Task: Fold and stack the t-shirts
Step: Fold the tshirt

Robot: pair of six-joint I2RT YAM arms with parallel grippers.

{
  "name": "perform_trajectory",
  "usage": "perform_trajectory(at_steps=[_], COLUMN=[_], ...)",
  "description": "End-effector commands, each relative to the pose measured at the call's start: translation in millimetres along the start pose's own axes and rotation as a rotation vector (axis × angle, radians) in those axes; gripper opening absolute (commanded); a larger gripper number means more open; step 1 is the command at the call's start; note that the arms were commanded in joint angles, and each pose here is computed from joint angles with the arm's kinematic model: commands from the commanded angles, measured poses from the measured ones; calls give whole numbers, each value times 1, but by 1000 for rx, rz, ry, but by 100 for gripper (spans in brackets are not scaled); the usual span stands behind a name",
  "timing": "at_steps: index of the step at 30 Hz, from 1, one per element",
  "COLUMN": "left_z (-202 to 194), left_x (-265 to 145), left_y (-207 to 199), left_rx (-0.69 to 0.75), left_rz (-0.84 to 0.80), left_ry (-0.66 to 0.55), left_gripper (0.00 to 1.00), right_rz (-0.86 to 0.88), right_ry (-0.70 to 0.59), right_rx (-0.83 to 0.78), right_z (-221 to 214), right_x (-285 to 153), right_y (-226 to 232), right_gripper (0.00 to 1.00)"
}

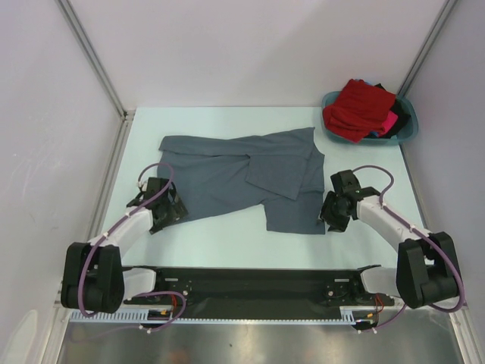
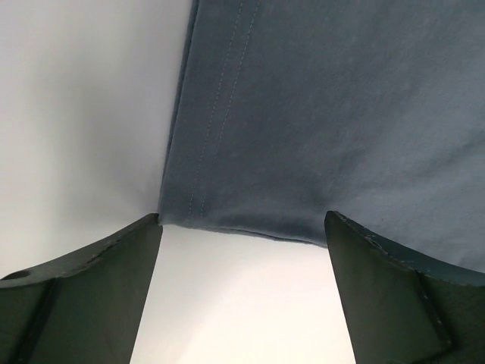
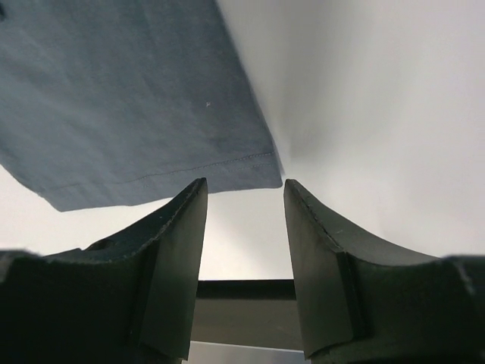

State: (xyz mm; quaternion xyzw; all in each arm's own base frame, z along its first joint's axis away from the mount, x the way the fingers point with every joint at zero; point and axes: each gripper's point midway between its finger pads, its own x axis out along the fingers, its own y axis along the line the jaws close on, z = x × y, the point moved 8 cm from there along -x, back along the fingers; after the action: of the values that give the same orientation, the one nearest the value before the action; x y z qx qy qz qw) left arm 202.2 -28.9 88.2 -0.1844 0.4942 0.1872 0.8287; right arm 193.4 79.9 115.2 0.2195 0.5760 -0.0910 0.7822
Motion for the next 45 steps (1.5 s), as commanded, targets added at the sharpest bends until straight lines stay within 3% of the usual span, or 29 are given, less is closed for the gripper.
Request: perform_trajectory(at_steps=[1, 16, 17, 18, 24, 30, 32, 39, 45], left_z=[-10, -13, -13, -13, -12, -7, -5, 1, 1], left_x=[3, 1, 1, 1, -4, -22, -30, -54, -57], left_y=[-4, -5, -5, -5, -5, -9, -9, -11, -11], left_rx=[-15, -16, -16, -16, -16, -23, -27, -43, -47], left_rz=[-83, -132, -131, -131, -145, -200, -204, -255, -266], left_ry=[41, 25, 26, 26, 22, -3, -5, -41, -48], left_gripper=[92, 76, 75, 73, 46, 6, 0, 0, 0], right_rz=[-8, -43, -36, -34, 12, 44, 47, 51, 58], right_ry=[-17, 18, 18, 24, 45, -8, -19, -123, -109], right_rx=[14, 13, 12, 12, -10, -66, -84, -108, -114], right_z=[3, 1, 1, 0, -4, -1, -4, -10, -29], right_x=[8, 40, 41, 44, 42, 20, 9, -28, -46], right_y=[2, -1, -1, -1, 5, 17, 20, 26, 23], right_gripper=[50, 47, 44, 32, 1, 0, 0, 0, 0])
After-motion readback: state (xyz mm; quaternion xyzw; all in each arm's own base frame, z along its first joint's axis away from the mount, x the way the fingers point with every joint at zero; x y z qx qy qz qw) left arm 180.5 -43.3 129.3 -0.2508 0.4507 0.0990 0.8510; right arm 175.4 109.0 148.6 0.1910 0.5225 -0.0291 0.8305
